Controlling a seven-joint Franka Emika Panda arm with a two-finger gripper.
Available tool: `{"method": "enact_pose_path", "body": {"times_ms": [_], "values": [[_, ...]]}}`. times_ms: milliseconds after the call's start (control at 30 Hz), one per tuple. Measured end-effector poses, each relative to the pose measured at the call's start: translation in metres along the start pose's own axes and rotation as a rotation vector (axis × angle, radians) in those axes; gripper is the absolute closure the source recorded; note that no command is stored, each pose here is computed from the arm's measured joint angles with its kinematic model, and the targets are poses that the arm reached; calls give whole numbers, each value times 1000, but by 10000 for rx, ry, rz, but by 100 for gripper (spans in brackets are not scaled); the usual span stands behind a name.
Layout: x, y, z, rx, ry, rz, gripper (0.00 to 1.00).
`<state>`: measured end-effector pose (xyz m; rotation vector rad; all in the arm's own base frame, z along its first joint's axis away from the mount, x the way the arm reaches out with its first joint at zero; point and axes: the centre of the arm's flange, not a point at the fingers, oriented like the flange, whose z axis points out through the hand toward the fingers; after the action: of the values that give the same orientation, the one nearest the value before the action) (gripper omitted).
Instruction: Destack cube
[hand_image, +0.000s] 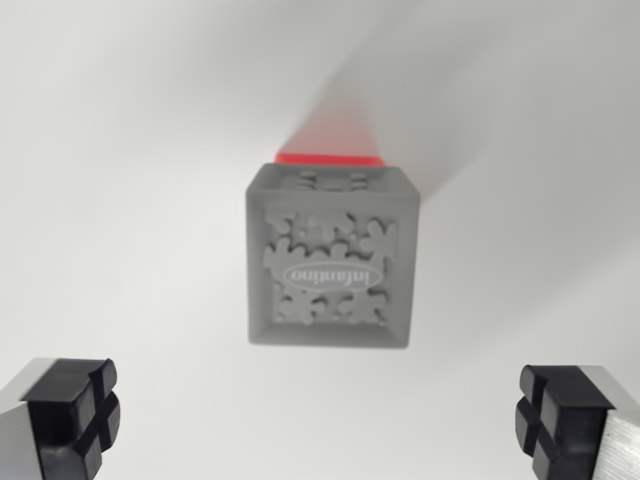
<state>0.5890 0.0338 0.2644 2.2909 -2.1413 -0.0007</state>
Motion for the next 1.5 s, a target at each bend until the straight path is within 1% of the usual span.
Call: {"method": "enact_pose_path", "body": {"times_ms": [200,233,300,400,600,633,733,867,1233,1267,1500], "values": [[0,0,23,6,7,14,0],[0,0,27,-2,8,17,0],[0,0,34,3,8,22,0],[0,0,45,-1,9,27,0],[0,0,62,7,10,31,0],[0,0,65,-1,10,32,0],[0,1,72,4,10,33,0],[0,1,82,-1,10,35,0],[0,1,95,4,12,32,0],[0,1,95,5,12,32,100],[0,1,95,12,11,33,100]]}}
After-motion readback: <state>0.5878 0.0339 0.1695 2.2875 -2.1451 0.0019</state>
